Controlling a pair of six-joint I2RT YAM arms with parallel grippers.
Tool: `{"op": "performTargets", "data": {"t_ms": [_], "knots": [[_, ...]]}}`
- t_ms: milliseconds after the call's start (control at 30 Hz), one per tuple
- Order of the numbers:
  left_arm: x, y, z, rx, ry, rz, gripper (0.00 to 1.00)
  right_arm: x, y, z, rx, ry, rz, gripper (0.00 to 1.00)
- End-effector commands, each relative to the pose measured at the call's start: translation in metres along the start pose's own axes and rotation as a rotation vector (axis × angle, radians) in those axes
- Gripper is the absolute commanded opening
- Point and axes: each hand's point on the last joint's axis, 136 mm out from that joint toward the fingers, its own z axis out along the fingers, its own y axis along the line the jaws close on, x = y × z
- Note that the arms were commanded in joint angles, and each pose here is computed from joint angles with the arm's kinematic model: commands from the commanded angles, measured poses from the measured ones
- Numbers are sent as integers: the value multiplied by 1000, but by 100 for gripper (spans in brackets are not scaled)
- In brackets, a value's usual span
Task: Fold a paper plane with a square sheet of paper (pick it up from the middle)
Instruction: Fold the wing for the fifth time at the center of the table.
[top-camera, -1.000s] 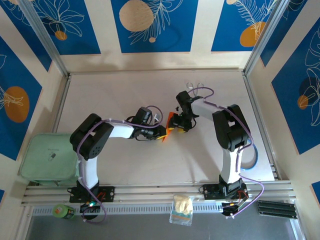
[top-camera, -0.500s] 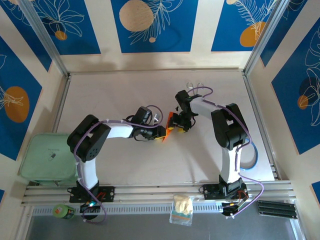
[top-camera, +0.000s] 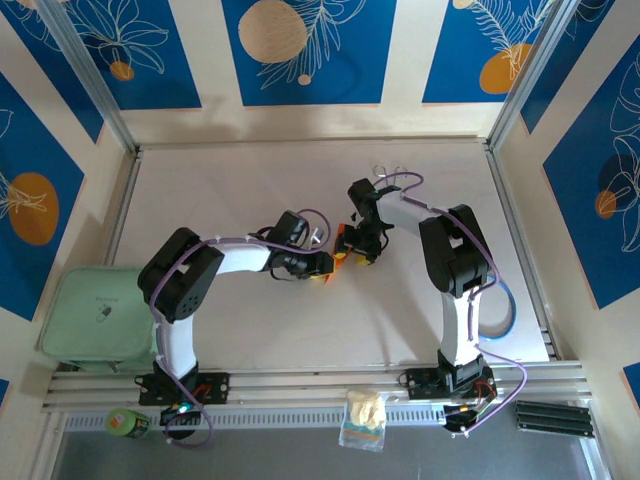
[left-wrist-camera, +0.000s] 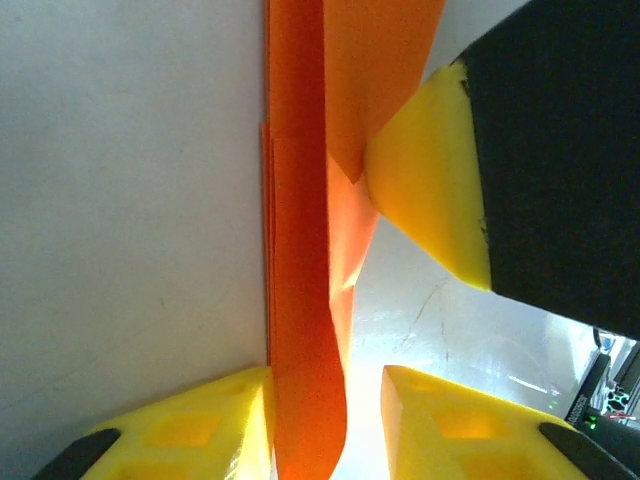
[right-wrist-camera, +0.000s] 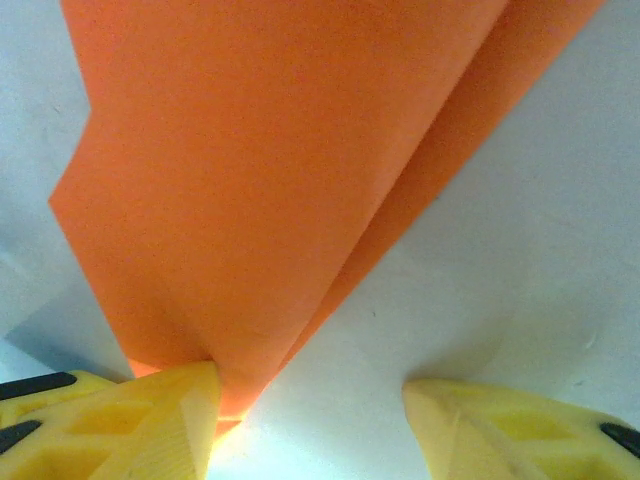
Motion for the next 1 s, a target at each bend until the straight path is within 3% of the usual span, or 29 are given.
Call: {"op": "performTargets", "data": {"t_ms": [0, 567, 967], "knots": [[13, 16, 11, -66, 49, 7, 33, 4, -41, 59, 153, 46, 31, 57], [22, 37, 16, -154, 69, -7, 18, 13, -52, 67, 204, 74, 59, 57], [21, 40, 15, -173, 65, -8, 16, 16, -59, 73, 237, 87, 66, 56]]}}
